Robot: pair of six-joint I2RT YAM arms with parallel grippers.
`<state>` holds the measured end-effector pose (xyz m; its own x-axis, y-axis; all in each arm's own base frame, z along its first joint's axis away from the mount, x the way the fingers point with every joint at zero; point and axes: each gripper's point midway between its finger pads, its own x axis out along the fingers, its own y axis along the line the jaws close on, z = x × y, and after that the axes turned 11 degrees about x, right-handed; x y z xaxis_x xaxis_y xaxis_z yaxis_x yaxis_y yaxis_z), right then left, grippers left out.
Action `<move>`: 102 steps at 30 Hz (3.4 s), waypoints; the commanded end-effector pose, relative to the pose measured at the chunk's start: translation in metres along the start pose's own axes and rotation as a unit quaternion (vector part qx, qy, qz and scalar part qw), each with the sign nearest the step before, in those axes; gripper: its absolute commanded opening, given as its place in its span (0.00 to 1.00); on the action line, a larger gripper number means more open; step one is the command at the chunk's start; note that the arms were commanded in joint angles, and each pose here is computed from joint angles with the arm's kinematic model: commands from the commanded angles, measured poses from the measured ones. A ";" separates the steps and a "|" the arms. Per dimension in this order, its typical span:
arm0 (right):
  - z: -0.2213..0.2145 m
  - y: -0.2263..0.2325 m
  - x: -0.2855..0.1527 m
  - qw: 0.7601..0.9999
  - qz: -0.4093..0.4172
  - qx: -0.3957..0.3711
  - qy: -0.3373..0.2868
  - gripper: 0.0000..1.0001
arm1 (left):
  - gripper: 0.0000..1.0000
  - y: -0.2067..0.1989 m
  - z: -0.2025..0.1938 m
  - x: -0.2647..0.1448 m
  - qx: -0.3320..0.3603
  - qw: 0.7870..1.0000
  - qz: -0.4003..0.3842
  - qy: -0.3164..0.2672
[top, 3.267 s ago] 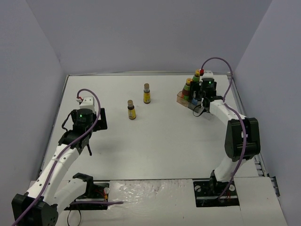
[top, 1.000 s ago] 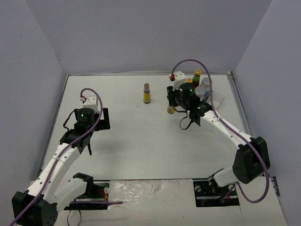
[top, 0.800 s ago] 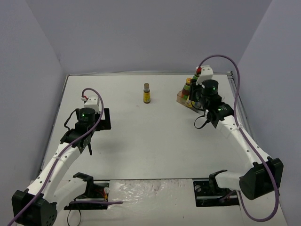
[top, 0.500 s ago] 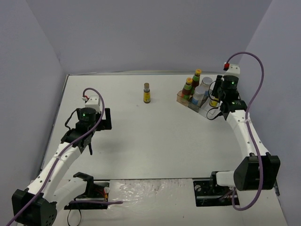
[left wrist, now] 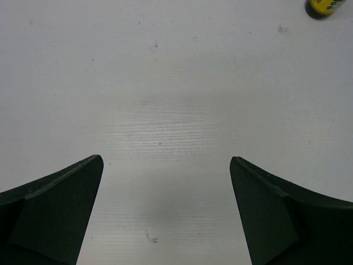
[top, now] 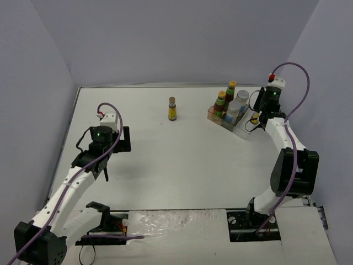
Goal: Organize the condiment bottles
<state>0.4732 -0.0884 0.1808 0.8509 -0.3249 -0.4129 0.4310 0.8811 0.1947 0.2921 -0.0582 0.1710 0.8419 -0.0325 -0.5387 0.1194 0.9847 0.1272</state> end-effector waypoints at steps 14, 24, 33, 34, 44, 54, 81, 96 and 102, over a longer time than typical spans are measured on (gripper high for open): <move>0.044 0.017 0.055 0.993 0.024 0.023 -0.112 0.00 | 0.97 0.000 0.024 0.001 0.006 0.999 -0.001 -0.035; 0.023 0.017 0.055 0.996 0.035 0.000 -0.083 0.53 | 0.97 -0.001 0.023 0.003 0.008 0.999 -0.003 -0.032; 0.089 0.038 -0.012 0.990 0.080 -0.011 -0.119 0.91 | 0.97 -0.002 0.023 0.002 0.007 0.999 -0.005 -0.033; 0.100 0.044 -0.023 0.988 0.093 -0.012 -0.126 0.92 | 0.97 -0.002 0.023 0.002 0.008 0.999 -0.005 -0.033; 0.127 0.159 -0.116 0.948 0.278 -0.094 -0.124 1.00 | 0.97 -0.001 0.023 0.002 0.006 0.999 -0.004 -0.033; 0.033 0.307 -0.140 0.890 0.431 -0.147 -0.036 1.00 | 0.97 0.000 0.023 0.000 0.005 0.999 -0.002 -0.034; -0.133 0.409 -0.070 0.851 0.489 -0.186 0.048 0.63 | 0.97 0.008 0.020 -0.001 0.011 0.999 0.016 -0.029; -0.111 0.376 -0.110 0.856 0.485 -0.176 0.041 0.02 | 0.97 0.008 0.020 -0.001 0.011 0.999 0.017 -0.029; -0.091 0.331 -0.153 0.867 0.471 -0.156 0.044 0.00 | 0.97 0.009 0.019 -0.002 0.011 0.999 0.020 -0.029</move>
<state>0.4795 0.2963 0.1247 0.6661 0.5870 -0.4602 -0.5452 0.8042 0.2366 0.2930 -0.0538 0.1695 0.8408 -0.0108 -0.5413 0.1126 0.9814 0.1552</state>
